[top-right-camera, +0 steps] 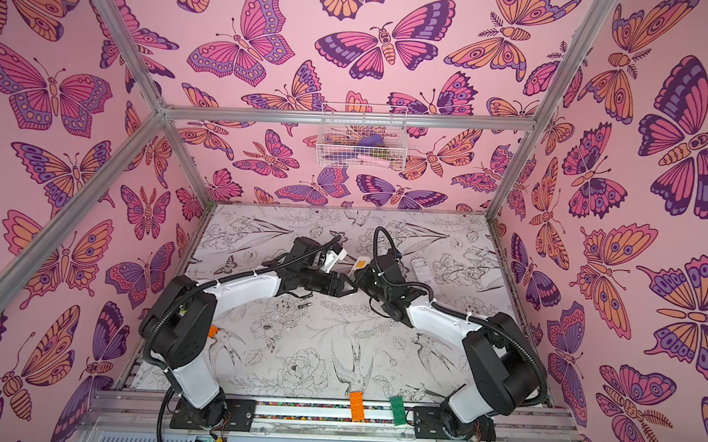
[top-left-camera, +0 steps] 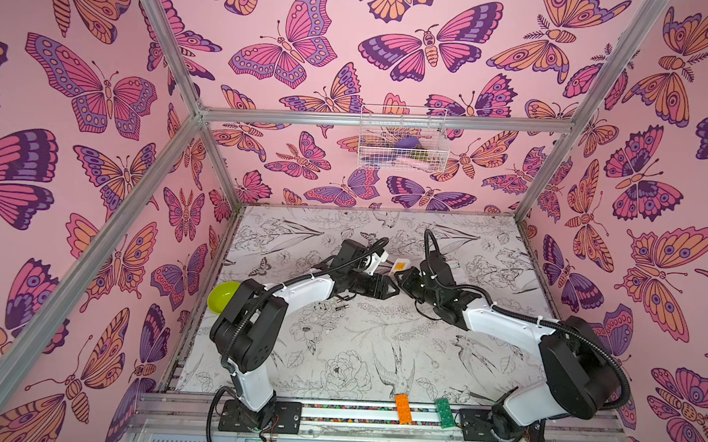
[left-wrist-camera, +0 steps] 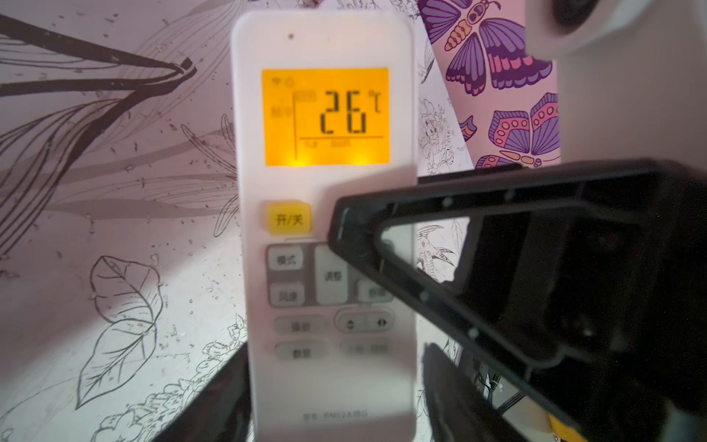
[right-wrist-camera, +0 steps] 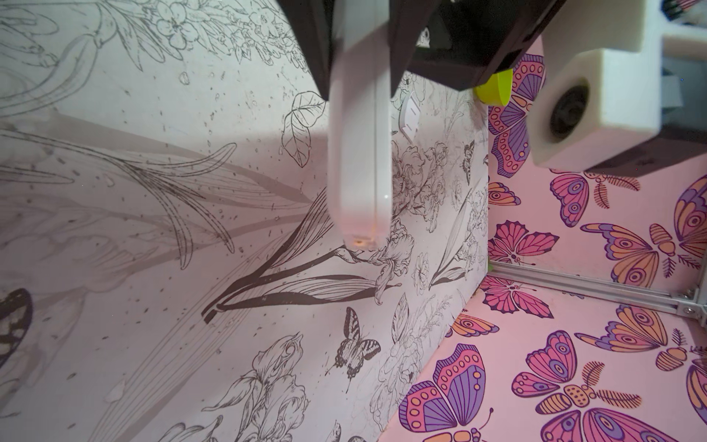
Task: Unload the batteries from the remote control
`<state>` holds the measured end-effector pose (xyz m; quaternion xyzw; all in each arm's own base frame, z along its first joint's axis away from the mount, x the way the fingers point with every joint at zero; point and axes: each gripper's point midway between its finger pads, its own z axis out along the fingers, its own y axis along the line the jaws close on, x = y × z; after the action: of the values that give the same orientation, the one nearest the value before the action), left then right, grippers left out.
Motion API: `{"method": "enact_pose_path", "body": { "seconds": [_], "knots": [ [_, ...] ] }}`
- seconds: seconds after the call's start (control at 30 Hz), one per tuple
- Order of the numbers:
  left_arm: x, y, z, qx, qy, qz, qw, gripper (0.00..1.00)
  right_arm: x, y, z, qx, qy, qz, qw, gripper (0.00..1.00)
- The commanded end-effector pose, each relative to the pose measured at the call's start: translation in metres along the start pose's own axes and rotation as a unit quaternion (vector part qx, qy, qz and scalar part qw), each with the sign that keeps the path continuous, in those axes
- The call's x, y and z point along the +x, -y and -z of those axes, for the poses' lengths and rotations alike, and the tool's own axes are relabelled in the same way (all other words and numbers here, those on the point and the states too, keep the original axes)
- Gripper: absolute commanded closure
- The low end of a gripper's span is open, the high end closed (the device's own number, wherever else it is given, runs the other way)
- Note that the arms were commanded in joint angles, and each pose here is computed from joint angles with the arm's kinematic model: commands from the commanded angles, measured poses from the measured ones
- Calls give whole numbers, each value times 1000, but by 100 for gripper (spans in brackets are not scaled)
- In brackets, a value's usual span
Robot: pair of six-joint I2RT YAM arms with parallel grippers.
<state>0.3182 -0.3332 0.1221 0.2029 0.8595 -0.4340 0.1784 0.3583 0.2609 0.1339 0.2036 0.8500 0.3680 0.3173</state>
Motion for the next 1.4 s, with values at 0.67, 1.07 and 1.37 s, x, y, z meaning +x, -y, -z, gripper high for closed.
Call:
{"method": "enact_pose_path", "body": {
  "seconds": [0.67,1.07,1.37],
  "knots": [
    [-99,1,139,16,130,25,991,3,-56,-13,83,280,150,573,755,94],
    [-92,-3,127,69,128,55,988,3,-18,-95,72,350,274,763,470,100],
    [-93,-5,119,102,129,69,984,4,-2,-110,67,313,289,805,413,100]
  ]
}}
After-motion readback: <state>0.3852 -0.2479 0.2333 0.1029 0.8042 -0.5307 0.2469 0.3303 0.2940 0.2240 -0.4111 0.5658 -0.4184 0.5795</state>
